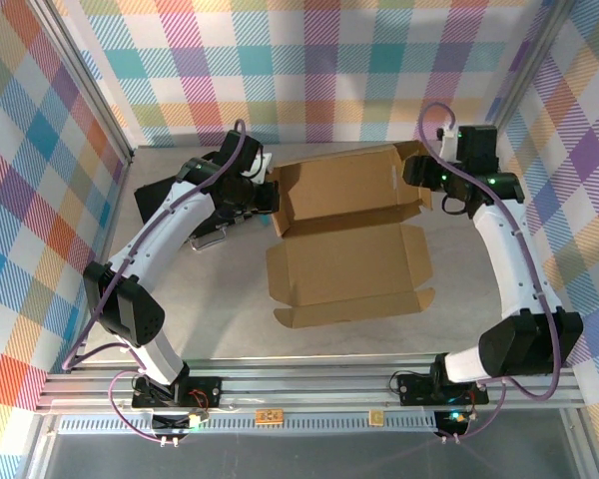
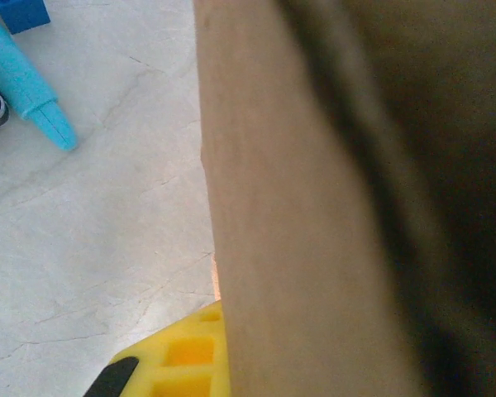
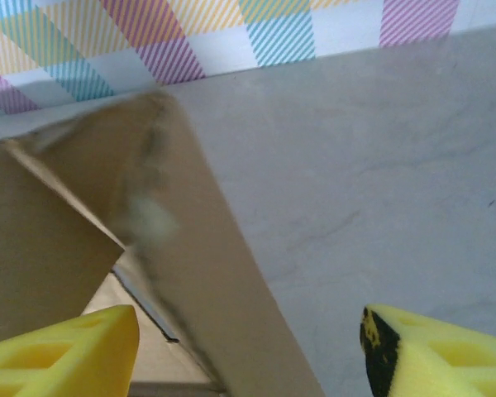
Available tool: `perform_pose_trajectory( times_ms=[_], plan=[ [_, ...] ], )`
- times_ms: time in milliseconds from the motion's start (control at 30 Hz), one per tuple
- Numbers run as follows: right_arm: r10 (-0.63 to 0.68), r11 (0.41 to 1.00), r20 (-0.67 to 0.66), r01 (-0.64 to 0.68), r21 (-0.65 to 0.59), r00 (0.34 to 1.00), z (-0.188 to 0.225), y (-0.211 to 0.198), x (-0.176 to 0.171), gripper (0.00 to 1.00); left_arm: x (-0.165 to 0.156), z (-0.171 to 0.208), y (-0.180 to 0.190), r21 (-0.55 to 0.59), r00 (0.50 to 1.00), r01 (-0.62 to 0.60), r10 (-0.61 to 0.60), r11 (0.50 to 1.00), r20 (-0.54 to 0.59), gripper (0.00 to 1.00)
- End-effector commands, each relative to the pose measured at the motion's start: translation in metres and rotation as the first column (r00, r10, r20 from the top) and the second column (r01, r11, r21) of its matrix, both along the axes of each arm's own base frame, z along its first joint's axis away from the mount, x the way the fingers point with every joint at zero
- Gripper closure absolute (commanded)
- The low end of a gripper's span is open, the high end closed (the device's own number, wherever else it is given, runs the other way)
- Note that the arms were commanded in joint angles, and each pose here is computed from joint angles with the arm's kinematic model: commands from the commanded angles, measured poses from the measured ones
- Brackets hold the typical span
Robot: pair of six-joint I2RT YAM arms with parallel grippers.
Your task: Fold the paper box
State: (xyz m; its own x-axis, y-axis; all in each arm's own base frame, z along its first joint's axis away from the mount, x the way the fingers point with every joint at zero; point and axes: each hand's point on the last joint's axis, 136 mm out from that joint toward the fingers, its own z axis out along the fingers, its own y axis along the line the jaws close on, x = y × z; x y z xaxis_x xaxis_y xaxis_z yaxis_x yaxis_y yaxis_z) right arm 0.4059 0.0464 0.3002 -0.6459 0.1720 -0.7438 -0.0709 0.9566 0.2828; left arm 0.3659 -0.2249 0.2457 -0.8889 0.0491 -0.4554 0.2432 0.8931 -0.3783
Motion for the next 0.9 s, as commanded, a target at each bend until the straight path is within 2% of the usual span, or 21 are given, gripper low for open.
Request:
perform_pose_trajectory(
  times_ms=[0, 100, 200, 233, 300, 400, 533, 667, 867],
  plan=[
    [0.027, 0.952, 0.180, -0.080, 0.295, 0.983, 0.052, -0.015, 0.004, 0.28, -0.001, 0.003, -0.002, -0.054, 0.999, 0.030, -0.032, 0.998, -0.022, 1.00],
    [0.156, 0.814, 0.262, -0.274, 0.512, 0.952, 0.071, -0.007, 0.009, 0.27, -0.002, -0.001, -0.003, -0.100, 0.997, 0.045, -0.051, 0.994, -0.055, 1.00],
    [0.267, 0.668, 0.284, -0.389, 0.635, 0.921, 0.080, 0.005, 0.018, 0.28, 0.002, -0.007, -0.002, -0.122, 0.996, 0.040, -0.049, 0.992, -0.079, 1.00],
    [0.284, 0.640, 0.274, -0.395, 0.659, 0.919, 0.081, 0.007, 0.021, 0.28, 0.004, -0.009, -0.002, -0.126, 0.995, 0.037, -0.048, 0.991, -0.083, 1.00],
    [0.299, 0.622, 0.224, -0.368, 0.692, 0.927, 0.070, 0.005, 0.028, 0.32, 0.007, -0.010, -0.004, -0.154, 0.995, 0.044, -0.058, 0.987, -0.086, 1.00],
    [0.316, 0.630, 0.138, -0.316, 0.709, 0.939, 0.047, 0.002, 0.034, 0.34, 0.010, -0.010, -0.007, -0.194, 0.994, 0.060, -0.076, 0.979, -0.078, 1.00],
    [0.405, 0.550, 0.163, -0.382, 0.743, 0.900, 0.043, 0.014, 0.029, 0.37, 0.013, -0.013, -0.009, -0.246, 0.991, 0.072, -0.098, 0.967, -0.094, 1.00],
    [0.470, 0.518, 0.175, -0.431, 0.739, 0.865, 0.039, 0.030, 0.018, 0.35, 0.018, -0.016, -0.008, -0.281, 0.987, 0.078, -0.114, 0.957, -0.114, 1.00],
    [0.499, 0.488, 0.192, -0.458, 0.743, 0.845, 0.037, 0.038, 0.008, 0.35, 0.025, -0.018, -0.003, -0.302, 0.986, 0.061, -0.103, 0.951, -0.127, 1.00]
  ],
)
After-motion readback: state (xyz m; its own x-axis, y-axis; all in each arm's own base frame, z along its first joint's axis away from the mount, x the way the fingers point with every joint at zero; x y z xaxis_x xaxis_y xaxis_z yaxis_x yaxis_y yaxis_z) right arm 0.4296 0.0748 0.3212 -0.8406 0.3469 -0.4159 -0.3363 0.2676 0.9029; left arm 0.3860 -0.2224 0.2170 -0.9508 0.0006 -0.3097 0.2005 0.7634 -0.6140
